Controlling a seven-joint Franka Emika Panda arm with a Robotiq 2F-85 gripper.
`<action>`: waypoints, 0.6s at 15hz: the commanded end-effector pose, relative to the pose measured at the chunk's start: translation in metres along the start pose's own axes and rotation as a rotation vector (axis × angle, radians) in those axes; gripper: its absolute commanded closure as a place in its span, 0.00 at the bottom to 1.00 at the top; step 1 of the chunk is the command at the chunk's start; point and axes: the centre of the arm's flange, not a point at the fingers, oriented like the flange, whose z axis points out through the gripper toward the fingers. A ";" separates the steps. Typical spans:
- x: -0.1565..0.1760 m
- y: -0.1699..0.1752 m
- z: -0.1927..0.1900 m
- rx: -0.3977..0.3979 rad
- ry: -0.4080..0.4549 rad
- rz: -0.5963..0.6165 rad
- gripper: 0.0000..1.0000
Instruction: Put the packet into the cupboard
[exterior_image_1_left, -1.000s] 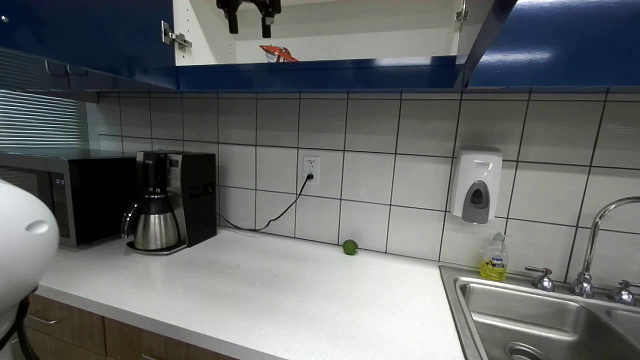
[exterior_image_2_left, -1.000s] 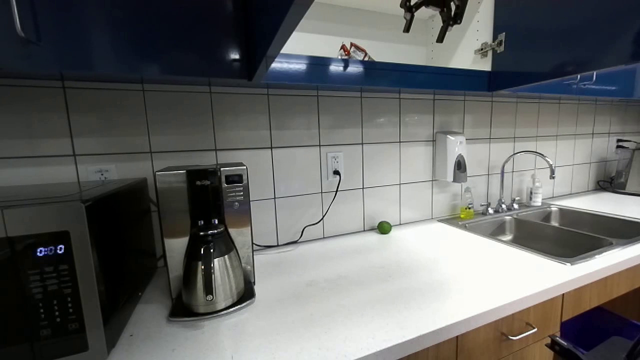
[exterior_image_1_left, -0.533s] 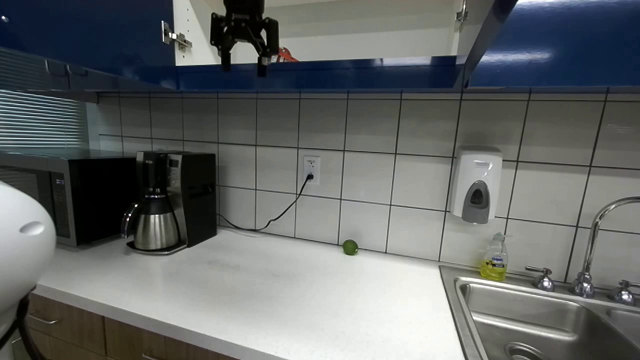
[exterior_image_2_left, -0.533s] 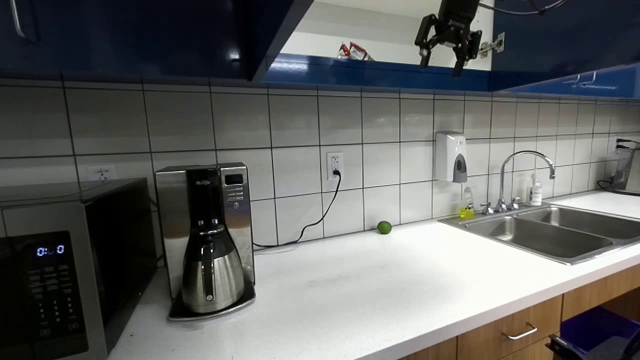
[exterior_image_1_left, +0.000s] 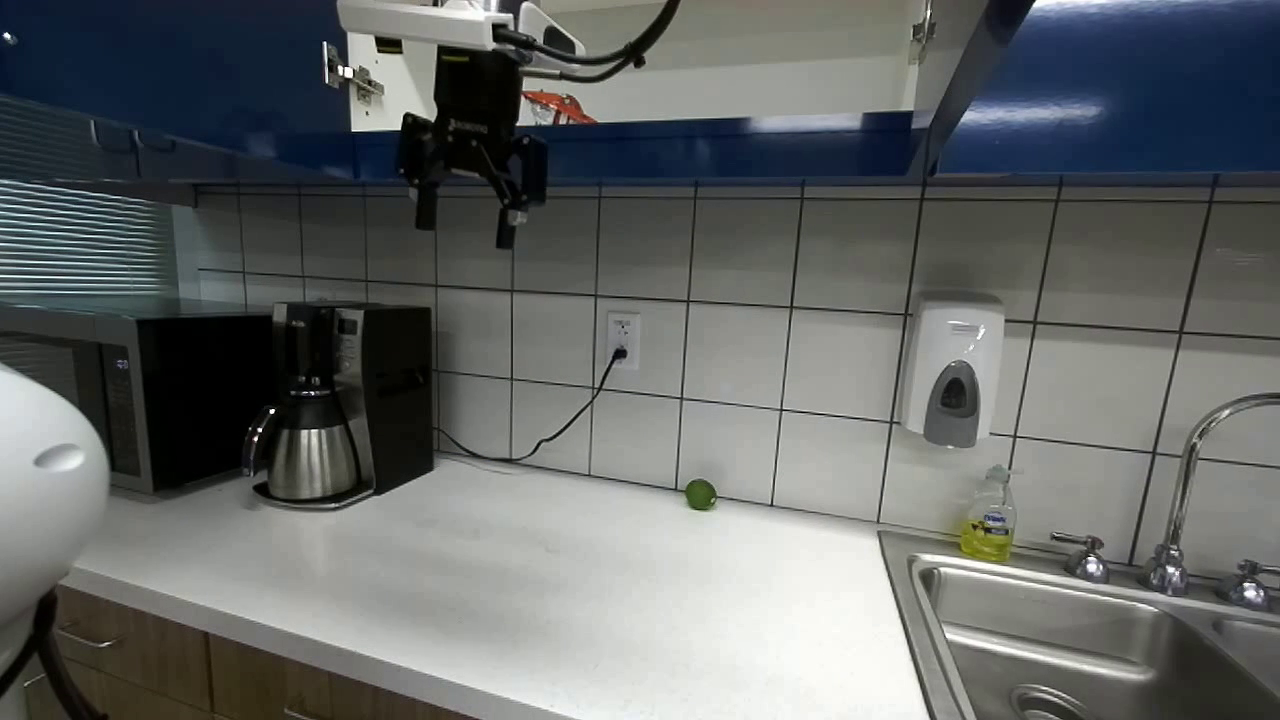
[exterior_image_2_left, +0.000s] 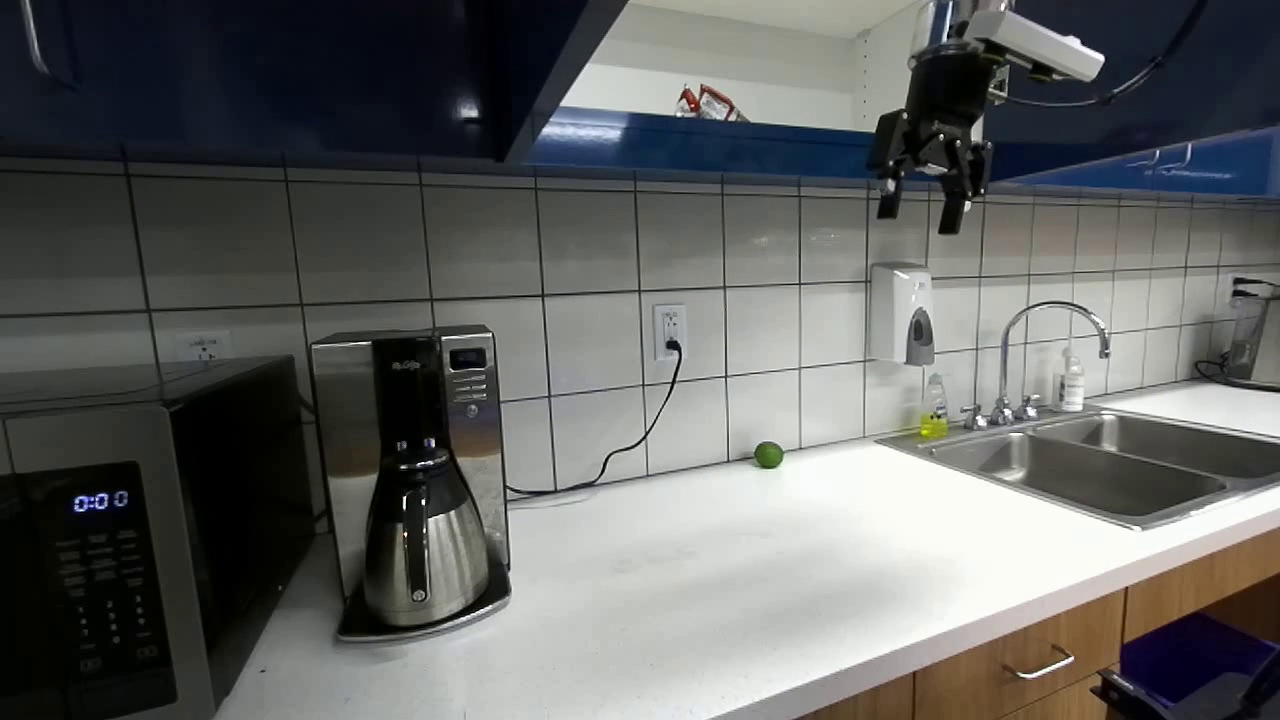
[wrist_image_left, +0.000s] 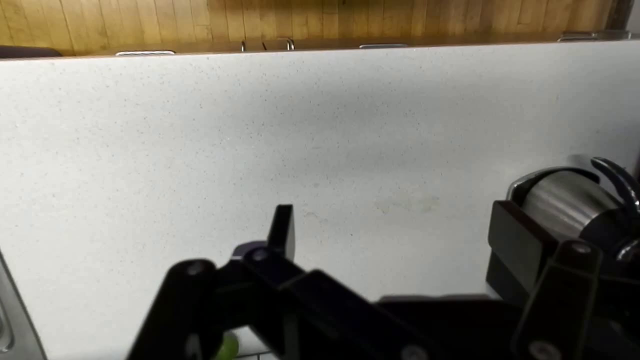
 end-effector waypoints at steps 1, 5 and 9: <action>-0.017 0.013 0.030 -0.024 -0.007 -0.031 0.00; -0.009 0.011 0.040 -0.018 -0.049 -0.010 0.00; -0.010 0.013 0.050 -0.024 -0.060 -0.011 0.00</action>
